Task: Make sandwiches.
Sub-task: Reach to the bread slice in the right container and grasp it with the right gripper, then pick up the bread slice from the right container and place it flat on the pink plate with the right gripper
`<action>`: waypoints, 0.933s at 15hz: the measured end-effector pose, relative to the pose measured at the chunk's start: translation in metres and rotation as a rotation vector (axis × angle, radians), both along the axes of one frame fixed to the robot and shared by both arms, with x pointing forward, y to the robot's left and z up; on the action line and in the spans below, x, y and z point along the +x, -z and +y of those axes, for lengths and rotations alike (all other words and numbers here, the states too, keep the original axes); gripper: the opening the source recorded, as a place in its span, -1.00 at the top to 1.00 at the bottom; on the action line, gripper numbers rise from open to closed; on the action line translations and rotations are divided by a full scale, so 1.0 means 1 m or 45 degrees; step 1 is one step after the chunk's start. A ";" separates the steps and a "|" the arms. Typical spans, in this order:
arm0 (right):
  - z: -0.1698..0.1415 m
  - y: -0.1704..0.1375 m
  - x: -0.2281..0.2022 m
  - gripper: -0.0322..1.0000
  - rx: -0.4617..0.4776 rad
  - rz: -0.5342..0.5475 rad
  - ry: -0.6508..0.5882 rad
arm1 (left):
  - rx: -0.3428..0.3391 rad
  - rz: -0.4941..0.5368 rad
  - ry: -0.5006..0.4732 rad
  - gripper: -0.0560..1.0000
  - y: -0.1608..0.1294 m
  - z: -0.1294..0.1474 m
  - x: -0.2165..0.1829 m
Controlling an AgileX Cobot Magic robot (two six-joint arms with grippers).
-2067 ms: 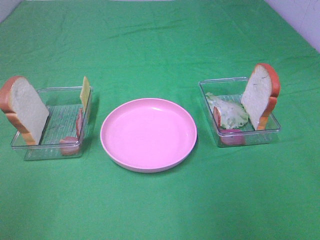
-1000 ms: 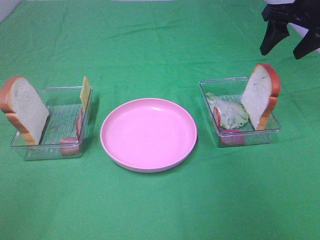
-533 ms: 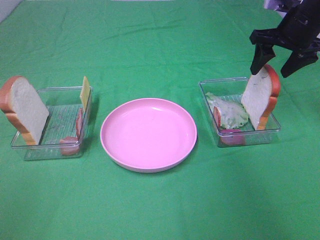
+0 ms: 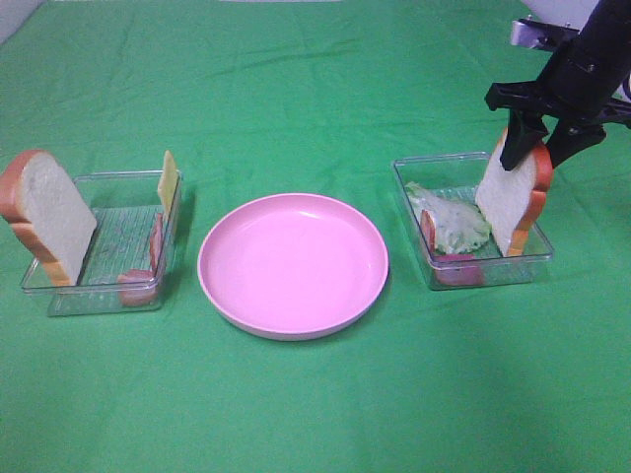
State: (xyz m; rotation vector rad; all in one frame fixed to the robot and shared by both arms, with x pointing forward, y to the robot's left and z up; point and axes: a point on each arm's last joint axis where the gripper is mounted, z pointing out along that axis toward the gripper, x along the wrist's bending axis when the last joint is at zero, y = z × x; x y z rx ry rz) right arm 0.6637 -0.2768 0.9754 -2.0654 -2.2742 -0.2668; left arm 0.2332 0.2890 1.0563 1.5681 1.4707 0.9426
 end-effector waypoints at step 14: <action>0.019 -0.107 -0.040 0.56 0.287 -0.184 -0.026 | 0.000 0.000 0.000 -0.37 0.000 0.000 0.000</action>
